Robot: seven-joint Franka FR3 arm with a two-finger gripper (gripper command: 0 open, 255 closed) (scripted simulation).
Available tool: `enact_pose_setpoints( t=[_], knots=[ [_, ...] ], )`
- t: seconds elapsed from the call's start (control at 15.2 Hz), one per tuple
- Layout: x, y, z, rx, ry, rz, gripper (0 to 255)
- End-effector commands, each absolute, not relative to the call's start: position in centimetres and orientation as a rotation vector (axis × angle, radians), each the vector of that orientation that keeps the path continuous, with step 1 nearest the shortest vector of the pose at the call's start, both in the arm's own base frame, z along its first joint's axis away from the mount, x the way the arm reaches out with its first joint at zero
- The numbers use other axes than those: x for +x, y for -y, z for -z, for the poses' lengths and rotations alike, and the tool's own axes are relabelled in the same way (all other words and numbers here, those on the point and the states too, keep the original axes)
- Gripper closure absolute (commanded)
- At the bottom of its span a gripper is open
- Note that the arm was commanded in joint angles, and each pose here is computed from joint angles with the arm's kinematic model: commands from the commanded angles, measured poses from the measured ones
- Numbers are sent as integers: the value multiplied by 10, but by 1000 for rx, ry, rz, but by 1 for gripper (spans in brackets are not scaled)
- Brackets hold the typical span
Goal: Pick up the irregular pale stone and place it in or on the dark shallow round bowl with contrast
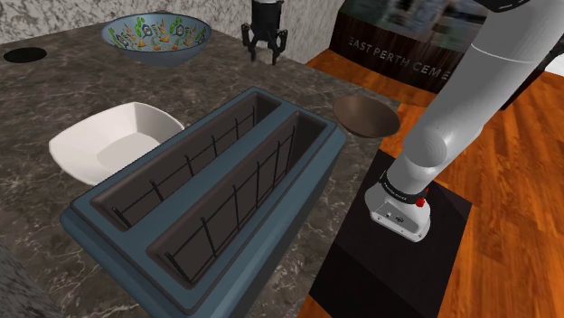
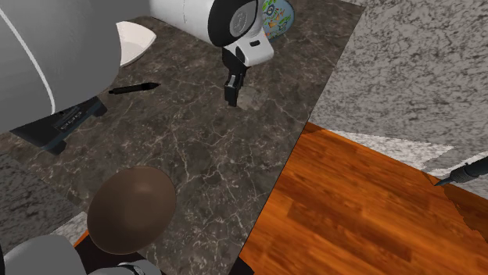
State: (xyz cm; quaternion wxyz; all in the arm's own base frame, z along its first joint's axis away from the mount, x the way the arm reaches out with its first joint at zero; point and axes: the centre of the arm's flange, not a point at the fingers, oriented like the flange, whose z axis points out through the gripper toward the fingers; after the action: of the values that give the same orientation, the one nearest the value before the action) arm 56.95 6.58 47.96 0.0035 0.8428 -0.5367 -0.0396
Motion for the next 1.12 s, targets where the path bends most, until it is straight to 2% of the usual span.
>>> enact_pose_setpoints(
  t=[0.0, 0.86, 1.06],
  knots=[
    [569, -65, -490, 2642, 1682, 124, 255],
    [569, -65, -553, 2642, 1682, 124, 255],
    [530, -66, -554, 2642, 1682, 124, 255]
  ],
)
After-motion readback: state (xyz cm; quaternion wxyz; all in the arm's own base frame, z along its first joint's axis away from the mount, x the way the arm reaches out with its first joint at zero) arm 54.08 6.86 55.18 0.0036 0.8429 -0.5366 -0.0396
